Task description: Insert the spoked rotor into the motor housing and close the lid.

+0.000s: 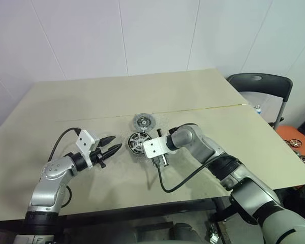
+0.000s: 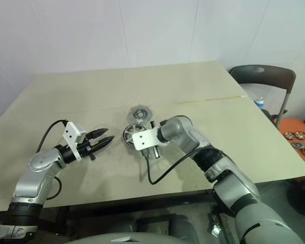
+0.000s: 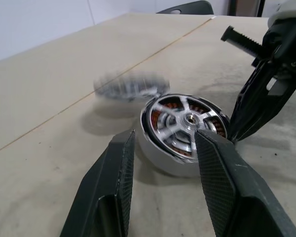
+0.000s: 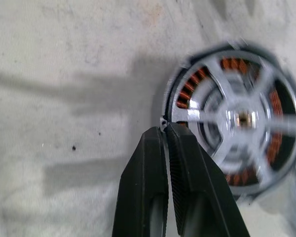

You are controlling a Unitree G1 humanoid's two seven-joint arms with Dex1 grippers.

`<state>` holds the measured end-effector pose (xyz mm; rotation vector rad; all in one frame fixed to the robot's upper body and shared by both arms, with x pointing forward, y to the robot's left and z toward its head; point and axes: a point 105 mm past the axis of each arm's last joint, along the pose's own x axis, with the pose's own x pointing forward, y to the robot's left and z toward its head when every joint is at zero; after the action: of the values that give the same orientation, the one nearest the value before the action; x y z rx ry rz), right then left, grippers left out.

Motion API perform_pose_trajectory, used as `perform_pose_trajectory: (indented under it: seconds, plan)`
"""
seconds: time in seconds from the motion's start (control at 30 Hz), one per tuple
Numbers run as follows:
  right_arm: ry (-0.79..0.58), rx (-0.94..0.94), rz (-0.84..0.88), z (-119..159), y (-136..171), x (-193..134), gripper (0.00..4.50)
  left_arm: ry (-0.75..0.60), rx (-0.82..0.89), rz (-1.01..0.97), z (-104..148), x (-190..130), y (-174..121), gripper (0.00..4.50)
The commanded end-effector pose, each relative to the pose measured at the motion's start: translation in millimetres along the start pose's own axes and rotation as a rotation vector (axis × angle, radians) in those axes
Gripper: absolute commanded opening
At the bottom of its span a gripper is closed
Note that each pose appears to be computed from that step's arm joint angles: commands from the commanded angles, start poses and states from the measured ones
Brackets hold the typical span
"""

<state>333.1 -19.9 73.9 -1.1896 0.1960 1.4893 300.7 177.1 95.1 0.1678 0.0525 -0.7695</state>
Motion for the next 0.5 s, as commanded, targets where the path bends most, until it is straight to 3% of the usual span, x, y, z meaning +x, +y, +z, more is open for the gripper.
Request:
perform_pose_trajectory:
  seconds: [0.03, 0.3, 0.47, 0.5]
  plan:
    - [-0.101, -0.026, 0.018, 31, -8, -13, 0.25, -0.012, 0.027, 0.006, 4, 1, 2, 2.05]
    - [-0.154, 0.177, 0.102, 36, 4, -21, 0.25, -0.001, 0.024, 0.013, -1, 2, 3, 2.05]
    - [-0.057, 0.128, -0.07, 19, -18, -11, 0.25, 0.003, 0.023, 0.01, -3, 3, 2, 2.05]
    - [-0.043, 0.108, -0.08, 17, -19, -11, 0.42, 0.005, 0.023, 0.008, -3, 3, 1, 2.05]
